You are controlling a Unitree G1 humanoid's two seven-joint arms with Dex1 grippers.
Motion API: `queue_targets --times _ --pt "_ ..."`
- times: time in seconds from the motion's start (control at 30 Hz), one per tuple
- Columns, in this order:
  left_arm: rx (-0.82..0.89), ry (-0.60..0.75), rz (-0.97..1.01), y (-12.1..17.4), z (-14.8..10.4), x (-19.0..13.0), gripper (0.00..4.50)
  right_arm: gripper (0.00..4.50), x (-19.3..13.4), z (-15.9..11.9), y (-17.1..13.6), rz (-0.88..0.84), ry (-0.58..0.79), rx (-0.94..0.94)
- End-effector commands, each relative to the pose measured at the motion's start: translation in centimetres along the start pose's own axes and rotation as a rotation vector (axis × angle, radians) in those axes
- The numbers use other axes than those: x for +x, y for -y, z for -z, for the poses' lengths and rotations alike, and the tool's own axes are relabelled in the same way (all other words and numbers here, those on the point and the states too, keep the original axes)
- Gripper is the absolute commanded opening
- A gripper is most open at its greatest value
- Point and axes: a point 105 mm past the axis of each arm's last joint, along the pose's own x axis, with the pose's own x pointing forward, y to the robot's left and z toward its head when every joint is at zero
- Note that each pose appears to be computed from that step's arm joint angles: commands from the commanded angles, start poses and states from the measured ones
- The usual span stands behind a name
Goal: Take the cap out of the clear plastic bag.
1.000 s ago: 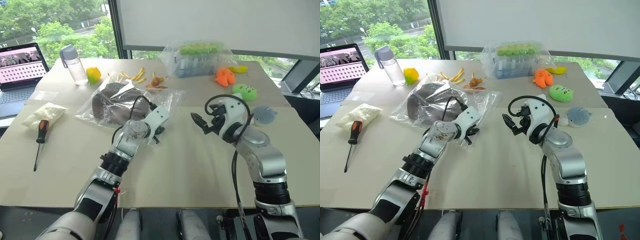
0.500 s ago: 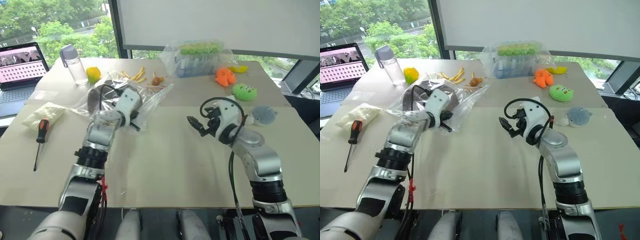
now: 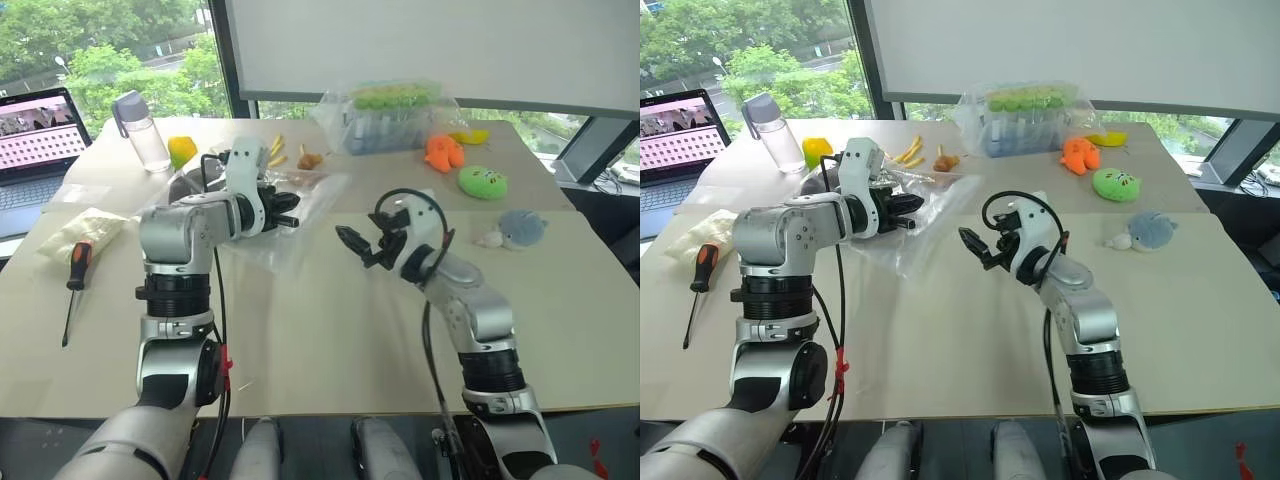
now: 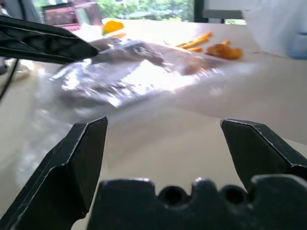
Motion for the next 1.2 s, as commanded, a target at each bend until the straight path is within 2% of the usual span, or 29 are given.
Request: queue_targets --times 0.03,0.27,0.53,0.7,0.83,0.97,1.03,1.1,1.2 --pt "0.016 0.037 0.059 1.7 -1.6 -0.8 0.06 4.50 0.6 -2.3 -0.5 -0.033 0.120 0.057" --pt "0.151 -0.046 0.053 2.1 0.0 -1.0 0.06 4.50 1.4 -2.0 -0.6 -0.040 0.133 0.129" --pt "0.276 -0.015 -0.013 0.8 -1.4 -1.3 0.06 4.50 1.4 -1.0 -0.2 -0.044 0.149 0.270" --pt "0.426 -0.050 0.012 -0.7 -1.8 -2.6 0.06 4.50 1.4 -0.4 -0.1 -0.041 0.130 0.229" --pt "0.454 -0.098 0.075 -1.8 -1.6 -4.2 0.06 4.50 1.9 0.0 0.6 0.003 0.116 0.156" --pt "0.481 -0.123 0.017 -4.0 -1.1 -4.2 0.06 4.50 2.5 0.7 0.1 -0.026 0.074 0.094" --pt "0.595 -0.145 0.036 -3.8 -0.1 -3.9 0.06 4.50 2.6 1.0 -0.2 -0.034 0.056 0.065" --pt "0.808 -0.177 0.091 -3.2 1.2 -3.9 0.06 4.50 2.5 0.9 -0.2 -0.031 0.063 0.075" --pt "1.031 -0.191 0.288 -1.6 3.2 -5.4 0.06 4.50 2.2 1.1 0.1 -0.020 0.057 0.078"
